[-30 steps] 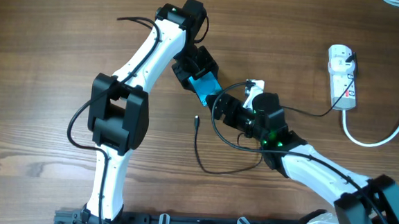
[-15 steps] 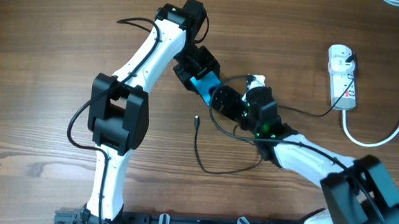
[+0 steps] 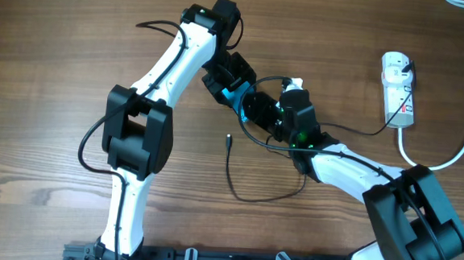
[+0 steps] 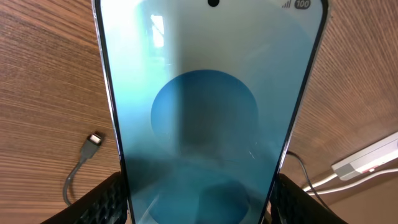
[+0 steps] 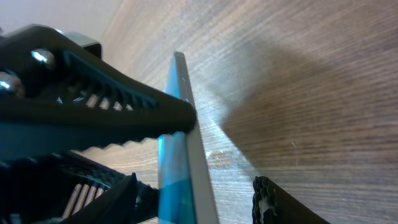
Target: Plug charger to phone and switch on socket
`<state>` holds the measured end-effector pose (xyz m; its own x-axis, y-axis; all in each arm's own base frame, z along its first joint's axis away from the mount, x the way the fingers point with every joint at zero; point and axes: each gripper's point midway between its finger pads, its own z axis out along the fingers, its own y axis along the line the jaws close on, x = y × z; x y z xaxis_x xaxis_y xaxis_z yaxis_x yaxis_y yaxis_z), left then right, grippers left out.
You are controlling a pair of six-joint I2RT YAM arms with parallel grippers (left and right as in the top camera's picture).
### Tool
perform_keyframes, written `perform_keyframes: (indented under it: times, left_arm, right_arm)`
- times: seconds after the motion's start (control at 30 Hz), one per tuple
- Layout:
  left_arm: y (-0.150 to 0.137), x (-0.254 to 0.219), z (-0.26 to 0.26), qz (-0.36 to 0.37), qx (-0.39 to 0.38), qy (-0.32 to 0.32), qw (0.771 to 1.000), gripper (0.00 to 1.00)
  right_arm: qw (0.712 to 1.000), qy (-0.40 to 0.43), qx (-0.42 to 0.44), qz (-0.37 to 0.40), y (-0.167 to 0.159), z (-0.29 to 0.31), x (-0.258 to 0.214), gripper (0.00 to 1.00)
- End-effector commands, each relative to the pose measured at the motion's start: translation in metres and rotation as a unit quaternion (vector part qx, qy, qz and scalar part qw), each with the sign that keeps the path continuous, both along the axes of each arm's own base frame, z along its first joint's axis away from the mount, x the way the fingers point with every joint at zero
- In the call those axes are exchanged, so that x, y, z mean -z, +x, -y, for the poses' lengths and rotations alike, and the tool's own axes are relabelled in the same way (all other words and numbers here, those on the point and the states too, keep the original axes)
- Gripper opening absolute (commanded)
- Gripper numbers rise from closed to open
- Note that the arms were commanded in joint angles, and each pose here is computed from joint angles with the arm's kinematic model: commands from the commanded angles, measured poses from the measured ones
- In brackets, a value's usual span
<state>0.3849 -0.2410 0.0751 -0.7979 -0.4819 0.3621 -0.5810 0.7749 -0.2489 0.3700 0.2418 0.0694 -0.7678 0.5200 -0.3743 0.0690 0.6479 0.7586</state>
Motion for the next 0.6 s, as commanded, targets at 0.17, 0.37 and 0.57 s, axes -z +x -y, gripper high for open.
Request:
perform_keyframes:
  times: [0.17,0.37,0.57]
  left_arm:
    - [0.0063,-0.0217,0.0073,0.020,-0.012,-0.021,1.000,0.04]
    - [0.0059,-0.0217,0.0072,0.019,-0.012,-0.021,1.000,0.10]
    - [-0.0030,-0.0303,-0.0006,0.013,0.002,-0.018,1.000,1.00]
  right_arm:
    - [1.000,0.005,0.004,-0.012,0.0019,-0.0030,0.0029,0.17]
    - [1.000,0.014,0.009,-0.020,0.0013,-0.0034,0.0032,0.05]
    - [1.000,0.016,0.007,-0.020,0.0012,-0.0038,0.0021,0.05]
